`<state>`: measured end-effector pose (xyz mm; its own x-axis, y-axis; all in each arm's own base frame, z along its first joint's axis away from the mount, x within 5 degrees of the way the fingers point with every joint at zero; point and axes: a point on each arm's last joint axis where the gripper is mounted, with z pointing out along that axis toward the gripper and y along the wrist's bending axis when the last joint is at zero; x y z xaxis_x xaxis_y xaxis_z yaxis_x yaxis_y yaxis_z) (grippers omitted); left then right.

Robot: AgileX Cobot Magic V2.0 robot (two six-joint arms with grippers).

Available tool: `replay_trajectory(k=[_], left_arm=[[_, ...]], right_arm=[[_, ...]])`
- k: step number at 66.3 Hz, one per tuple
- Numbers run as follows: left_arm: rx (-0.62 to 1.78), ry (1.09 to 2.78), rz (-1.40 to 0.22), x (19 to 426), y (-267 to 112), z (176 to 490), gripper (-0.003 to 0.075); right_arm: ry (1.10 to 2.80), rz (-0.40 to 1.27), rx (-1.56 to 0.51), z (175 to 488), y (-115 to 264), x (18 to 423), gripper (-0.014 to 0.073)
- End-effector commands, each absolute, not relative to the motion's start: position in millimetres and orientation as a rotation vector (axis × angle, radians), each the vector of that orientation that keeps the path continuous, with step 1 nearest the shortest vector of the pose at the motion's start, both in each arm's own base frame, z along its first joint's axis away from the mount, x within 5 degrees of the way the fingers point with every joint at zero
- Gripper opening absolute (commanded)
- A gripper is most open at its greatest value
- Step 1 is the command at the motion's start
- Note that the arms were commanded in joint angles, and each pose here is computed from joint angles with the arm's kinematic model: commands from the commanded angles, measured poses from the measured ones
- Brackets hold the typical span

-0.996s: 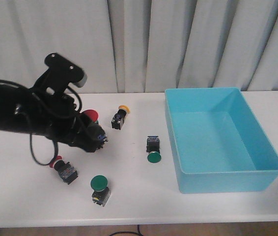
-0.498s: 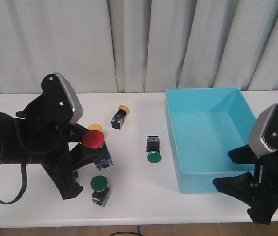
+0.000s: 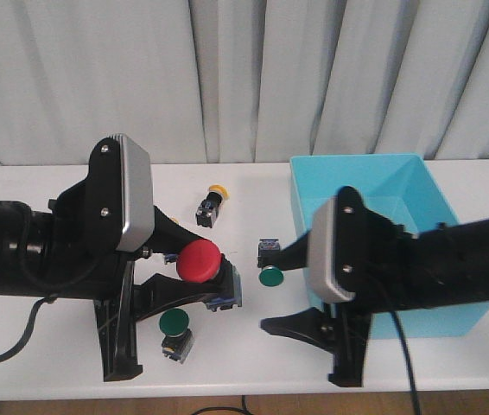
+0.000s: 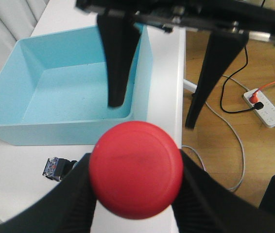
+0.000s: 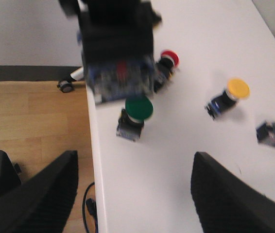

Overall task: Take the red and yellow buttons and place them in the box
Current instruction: 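Grasp the red button with the right gripper and release the left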

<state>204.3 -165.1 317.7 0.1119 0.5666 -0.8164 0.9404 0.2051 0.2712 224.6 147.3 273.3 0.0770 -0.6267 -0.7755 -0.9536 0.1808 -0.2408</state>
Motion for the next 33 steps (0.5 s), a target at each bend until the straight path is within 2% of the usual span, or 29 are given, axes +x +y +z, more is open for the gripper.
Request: replay_trajectory(k=[1, 17, 33], left_arm=[[1.401, 1.519, -0.543, 201.4, -166.3, 335.9, 0.0199], [1.400, 1.520, -0.542, 201.7, -166.1, 335.9, 0.0199], [1.399, 1.520, -0.541, 201.8, -166.1, 335.9, 0.0199]], right_arm=[[1.519, 0.509, -1.544, 292.7, 165.7, 229.7, 0.0491], [1.423, 0.519, -1.641, 288.3, 192.2, 233.5, 0.0491], [1.411, 0.589, -1.547, 294.0, 196.3, 234.9, 0.0438]])
